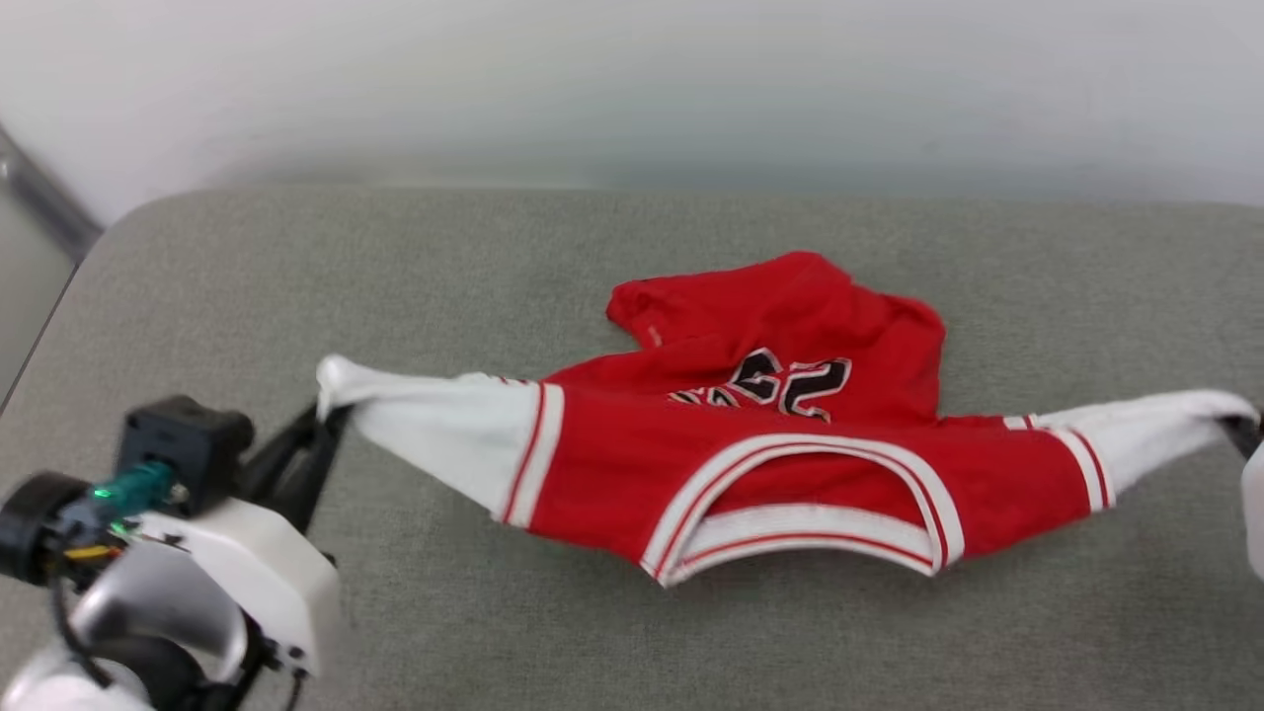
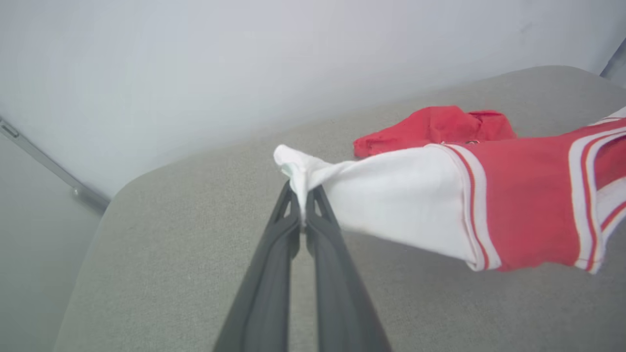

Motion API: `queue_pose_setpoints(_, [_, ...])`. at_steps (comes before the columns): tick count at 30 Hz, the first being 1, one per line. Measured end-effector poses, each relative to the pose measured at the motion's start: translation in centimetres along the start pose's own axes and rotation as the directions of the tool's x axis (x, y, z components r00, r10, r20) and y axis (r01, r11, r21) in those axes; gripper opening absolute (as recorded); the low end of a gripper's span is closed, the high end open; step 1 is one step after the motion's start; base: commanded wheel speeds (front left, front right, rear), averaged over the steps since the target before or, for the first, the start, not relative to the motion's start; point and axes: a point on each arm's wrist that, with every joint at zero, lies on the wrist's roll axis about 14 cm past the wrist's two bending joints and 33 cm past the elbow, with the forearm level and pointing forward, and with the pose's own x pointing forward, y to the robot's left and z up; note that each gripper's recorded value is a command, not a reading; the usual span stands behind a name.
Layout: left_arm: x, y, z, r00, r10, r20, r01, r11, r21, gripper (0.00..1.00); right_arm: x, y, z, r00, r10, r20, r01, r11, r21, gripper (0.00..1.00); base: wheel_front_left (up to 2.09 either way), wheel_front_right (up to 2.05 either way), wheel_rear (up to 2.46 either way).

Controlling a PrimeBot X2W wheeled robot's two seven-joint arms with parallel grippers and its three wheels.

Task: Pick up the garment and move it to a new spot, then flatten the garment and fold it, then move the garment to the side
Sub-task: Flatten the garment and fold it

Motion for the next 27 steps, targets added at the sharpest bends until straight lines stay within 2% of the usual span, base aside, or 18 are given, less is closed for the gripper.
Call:
queue_pose_setpoints(6, [-0.8, 1.8, 6.9, 0.978, 0.031, 0.207, -0.051, 0.995, 0.091, 0.00, -4.0, -2.1, 5.7, 0.981, -0.054, 0.189, 0.058, 0.998, -0.017, 0.00, 0.00, 0.00, 0.00])
queue_pose_setpoints(11, [-1.5, 3.0, 11.5, 0.936, 0.049, 0.349, -0.107, 0.983, 0.147, 0.00, -7.1, -3.3, 10.2, 0.934, -0.090, 0.345, 0.100, 0.995, -0.013, 0.00, 0.00, 0.00, 0.00])
queue_pose_setpoints(15, [-2.5, 3.3, 15.6, 0.879, 0.047, 0.474, -0.137, 0.978, 0.157, 0.00, -9.4, -4.3, 12.9, 0.891, -0.116, 0.439, 0.134, 0.991, -0.010, 0.00, 0.00, 0.00, 0.00])
queue_pose_setpoints(20, [-2.9, 3.7, 18.5, 0.833, 0.042, 0.552, -0.167, 0.970, 0.177, 0.00, -11.7, -5.4, 16.3, 0.829, -0.144, 0.541, 0.183, 0.983, -0.018, 0.00, 0.00, 0.00, 0.00])
queue_pose_setpoints(21, [-2.7, 3.7, 20.1, 0.804, 0.031, 0.594, -0.174, 0.967, 0.185, 0.00, -12.1, -6.1, 17.9, 0.802, -0.156, 0.577, 0.197, 0.980, -0.008, 0.00, 0.00, 0.00, 0.00])
queue_pose_setpoints(27, [-0.2, 4.7, 22.3, 0.781, 0.021, 0.624, -0.183, 0.963, 0.197, 0.00, -11.3, -7.1, 21.1, 0.766, -0.164, 0.622, 0.211, 0.978, -0.001, 0.00, 0.00, 0.00, 0.00])
